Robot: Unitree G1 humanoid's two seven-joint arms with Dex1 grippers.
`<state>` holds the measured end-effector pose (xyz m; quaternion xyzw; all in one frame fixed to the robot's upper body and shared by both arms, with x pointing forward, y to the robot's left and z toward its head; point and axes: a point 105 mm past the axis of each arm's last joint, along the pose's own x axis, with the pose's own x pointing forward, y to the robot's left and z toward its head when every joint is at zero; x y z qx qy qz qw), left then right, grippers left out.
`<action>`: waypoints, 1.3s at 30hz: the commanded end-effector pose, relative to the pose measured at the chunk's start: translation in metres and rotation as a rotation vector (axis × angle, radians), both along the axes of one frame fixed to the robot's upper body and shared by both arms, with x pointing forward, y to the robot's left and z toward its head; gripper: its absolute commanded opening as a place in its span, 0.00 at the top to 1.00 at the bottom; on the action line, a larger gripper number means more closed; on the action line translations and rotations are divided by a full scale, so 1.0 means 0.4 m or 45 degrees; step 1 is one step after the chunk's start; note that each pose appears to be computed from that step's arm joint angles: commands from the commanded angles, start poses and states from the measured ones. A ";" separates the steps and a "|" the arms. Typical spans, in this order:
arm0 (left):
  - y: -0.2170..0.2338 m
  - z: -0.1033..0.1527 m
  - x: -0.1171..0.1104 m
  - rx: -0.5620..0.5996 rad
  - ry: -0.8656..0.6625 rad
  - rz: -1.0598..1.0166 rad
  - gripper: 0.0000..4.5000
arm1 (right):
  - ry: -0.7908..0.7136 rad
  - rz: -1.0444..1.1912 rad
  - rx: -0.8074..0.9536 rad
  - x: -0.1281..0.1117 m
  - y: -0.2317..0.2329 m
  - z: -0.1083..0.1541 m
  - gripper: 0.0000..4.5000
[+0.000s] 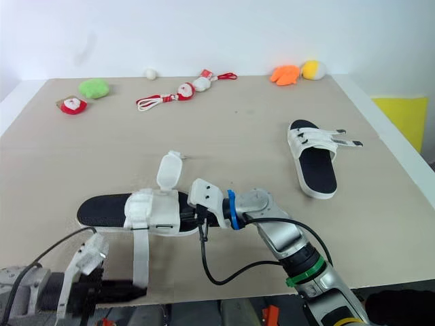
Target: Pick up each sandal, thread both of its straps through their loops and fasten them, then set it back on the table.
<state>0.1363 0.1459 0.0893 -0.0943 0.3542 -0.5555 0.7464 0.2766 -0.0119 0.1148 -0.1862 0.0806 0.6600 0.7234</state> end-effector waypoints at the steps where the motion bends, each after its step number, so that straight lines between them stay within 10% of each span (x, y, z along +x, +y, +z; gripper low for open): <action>1: -0.006 -0.005 -0.020 0.059 -0.035 -0.086 0.97 | -0.023 0.019 0.025 -0.005 0.007 0.017 1.00; 10: 0.021 -0.014 -0.009 0.143 -0.092 -0.059 0.97 | -0.022 0.028 0.029 -0.005 0.011 0.018 1.00; 20: 0.060 0.052 0.034 0.162 -0.371 0.105 0.01 | -0.016 0.037 0.032 -0.008 0.015 0.013 1.00; 27: 0.154 0.029 0.061 0.492 -0.745 0.151 0.00 | -0.009 0.047 0.030 -0.010 0.014 0.007 1.00; 32: 0.187 0.060 0.109 0.767 -1.467 -0.075 0.00 | -0.005 0.060 0.039 -0.012 0.023 0.009 1.00; 39: 0.154 0.060 0.075 0.711 -2.135 -0.423 0.00 | -0.004 0.066 0.037 -0.012 0.021 0.009 1.00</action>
